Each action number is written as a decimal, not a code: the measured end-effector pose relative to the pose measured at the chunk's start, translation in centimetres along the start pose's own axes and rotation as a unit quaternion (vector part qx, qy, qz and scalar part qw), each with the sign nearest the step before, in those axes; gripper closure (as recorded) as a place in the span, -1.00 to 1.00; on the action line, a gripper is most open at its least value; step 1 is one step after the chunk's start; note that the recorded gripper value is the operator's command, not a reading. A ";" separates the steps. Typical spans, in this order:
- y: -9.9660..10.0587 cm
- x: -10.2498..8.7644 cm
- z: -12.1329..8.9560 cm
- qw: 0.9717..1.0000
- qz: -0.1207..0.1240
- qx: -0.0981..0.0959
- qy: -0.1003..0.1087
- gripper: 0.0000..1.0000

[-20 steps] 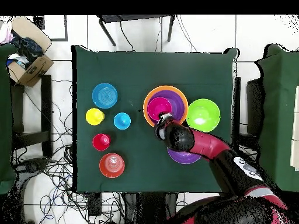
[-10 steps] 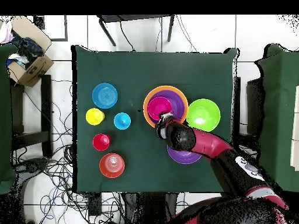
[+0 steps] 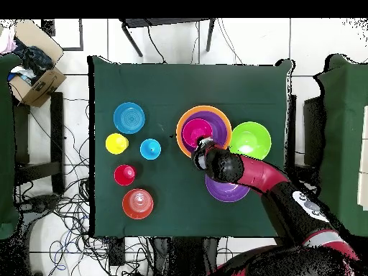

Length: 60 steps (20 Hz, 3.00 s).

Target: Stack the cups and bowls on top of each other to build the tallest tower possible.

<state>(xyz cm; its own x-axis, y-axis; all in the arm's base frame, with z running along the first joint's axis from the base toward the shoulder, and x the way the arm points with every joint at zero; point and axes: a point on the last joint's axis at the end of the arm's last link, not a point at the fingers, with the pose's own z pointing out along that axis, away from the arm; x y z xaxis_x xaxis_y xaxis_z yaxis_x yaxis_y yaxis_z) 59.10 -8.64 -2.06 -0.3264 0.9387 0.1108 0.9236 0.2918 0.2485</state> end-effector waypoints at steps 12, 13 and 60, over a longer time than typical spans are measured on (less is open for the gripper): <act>0.9 -2.8 -0.8 1.000 0.011 -0.009 -0.001 1.00; 0.9 -3.0 -0.9 1.000 0.011 -0.010 -0.002 1.00; 2.1 -1.8 -1.0 1.000 -0.012 -0.013 -0.007 1.00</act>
<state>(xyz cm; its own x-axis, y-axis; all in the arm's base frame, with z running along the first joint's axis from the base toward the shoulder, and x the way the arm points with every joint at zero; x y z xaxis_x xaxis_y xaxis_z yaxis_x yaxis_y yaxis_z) 61.45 -9.86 -0.75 -0.3459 0.9339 0.0904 0.9098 0.3102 0.2759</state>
